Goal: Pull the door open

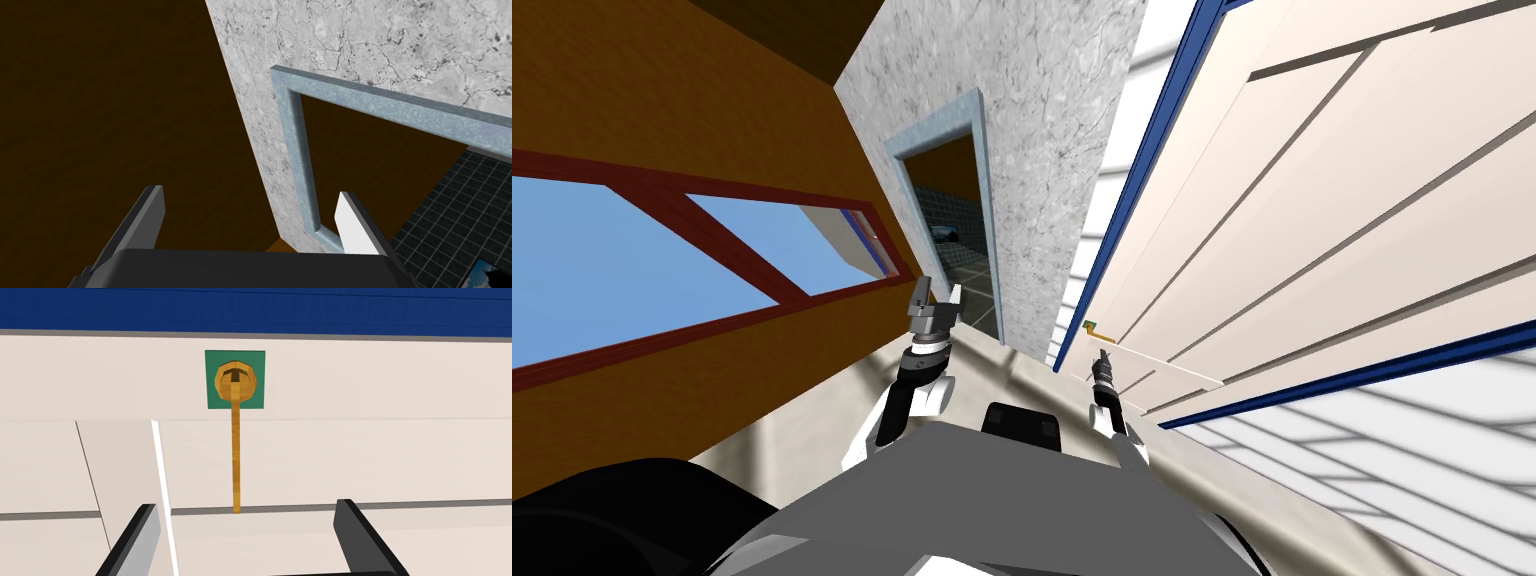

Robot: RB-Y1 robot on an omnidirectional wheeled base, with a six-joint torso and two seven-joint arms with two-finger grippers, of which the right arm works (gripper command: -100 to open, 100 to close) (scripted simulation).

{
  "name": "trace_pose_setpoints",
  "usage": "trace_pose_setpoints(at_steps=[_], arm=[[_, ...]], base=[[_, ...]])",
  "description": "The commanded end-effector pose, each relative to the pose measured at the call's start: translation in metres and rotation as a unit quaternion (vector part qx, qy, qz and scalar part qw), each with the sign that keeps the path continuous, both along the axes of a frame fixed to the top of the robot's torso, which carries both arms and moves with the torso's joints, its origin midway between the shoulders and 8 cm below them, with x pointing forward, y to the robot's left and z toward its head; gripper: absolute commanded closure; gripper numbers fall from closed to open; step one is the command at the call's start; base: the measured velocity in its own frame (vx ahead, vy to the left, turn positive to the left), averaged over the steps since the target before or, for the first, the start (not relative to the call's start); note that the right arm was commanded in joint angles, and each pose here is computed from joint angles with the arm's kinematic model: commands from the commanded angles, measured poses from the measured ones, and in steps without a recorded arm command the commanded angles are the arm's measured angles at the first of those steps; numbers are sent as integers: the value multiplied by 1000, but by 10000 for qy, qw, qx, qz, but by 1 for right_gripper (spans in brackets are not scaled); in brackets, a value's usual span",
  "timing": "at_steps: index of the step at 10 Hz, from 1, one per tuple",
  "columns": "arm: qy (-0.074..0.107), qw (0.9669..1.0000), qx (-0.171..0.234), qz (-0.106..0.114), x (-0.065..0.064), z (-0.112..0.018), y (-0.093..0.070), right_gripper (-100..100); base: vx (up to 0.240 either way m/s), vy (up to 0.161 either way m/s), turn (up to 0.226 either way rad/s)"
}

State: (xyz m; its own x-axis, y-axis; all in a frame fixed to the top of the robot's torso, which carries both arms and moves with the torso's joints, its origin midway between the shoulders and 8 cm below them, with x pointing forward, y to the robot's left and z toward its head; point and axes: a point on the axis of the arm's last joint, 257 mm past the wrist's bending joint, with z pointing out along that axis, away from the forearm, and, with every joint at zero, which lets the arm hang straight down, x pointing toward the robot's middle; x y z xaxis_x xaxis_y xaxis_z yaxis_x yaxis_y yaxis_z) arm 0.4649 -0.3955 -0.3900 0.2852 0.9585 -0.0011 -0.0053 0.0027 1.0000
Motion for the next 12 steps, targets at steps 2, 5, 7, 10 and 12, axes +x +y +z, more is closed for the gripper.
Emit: trace_pose_setpoints(at_steps=[2, 5, 7, 10, 12], arm=[[5, 10000, 6, -77, -7, -1, -13, -100], [9, 9999, 9, -151, -14, -2, -26, -100], [107, 9996, 31, -250, -27, -10, -41, -100], [10, 9993, 12, -374, -37, -3, -66, -100], [4, 9993, 6, -381, -39, -2, -67, -100]], base=[[69, -14, 53], [179, -16, 72], [143, -11, 82], [147, -30, 82], [119, -16, 48]])
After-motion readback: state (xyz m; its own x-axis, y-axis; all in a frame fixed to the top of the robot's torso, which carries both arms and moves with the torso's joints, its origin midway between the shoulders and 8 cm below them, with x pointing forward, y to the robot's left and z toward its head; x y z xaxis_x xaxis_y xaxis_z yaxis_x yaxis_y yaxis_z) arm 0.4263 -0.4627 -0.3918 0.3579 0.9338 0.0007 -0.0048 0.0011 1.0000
